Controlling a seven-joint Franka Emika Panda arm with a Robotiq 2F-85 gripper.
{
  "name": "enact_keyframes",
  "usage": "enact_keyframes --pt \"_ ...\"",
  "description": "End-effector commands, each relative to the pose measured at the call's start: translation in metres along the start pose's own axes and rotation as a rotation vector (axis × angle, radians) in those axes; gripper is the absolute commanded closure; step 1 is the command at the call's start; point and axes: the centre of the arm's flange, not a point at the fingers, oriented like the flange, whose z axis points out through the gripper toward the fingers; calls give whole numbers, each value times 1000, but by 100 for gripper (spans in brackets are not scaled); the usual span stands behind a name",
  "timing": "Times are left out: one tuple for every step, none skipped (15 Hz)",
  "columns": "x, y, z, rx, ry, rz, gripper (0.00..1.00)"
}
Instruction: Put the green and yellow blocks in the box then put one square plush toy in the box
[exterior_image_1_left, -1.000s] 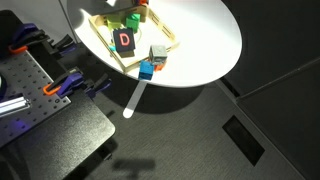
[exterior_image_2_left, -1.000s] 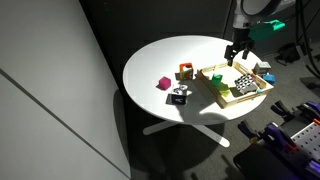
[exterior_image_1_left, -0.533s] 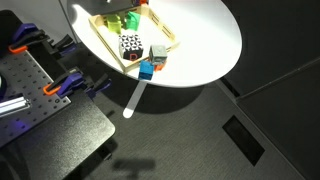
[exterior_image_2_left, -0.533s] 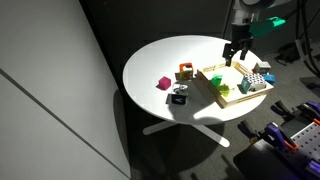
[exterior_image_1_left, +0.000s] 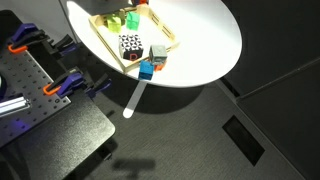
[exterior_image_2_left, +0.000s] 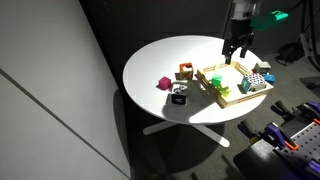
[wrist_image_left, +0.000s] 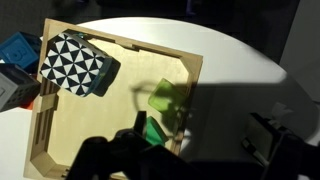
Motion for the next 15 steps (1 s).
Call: enact_keyframes --pt "-12 -7 -15 -22 52 40 0" --pt "-12 -9 -17 -24 63 48 0" --pt "-11 -10 -18 -29 78 58 0" --pt "-11 -12 -20 -32 87 63 0" --pt "-11 -13 -21 -39 98 70 0" --pt "-11 -14 -22 -46 106 73 0" --pt "-11 -16 -22 -52 114 79 0" --pt "-10 -16 -22 -57 121 83 0" --pt "-10 -17 -23 -59 122 80 0" --pt "-2 -14 -19 -41 98 65 0" --pt "-2 -15 -19 -43 100 65 0" --pt "-2 -15 -19 -43 100 65 0" --pt "-2 -15 -19 -43 100 65 0" --pt "-2 -15 -19 -43 100 65 0" --pt "-2 -15 -19 -43 100 65 0"
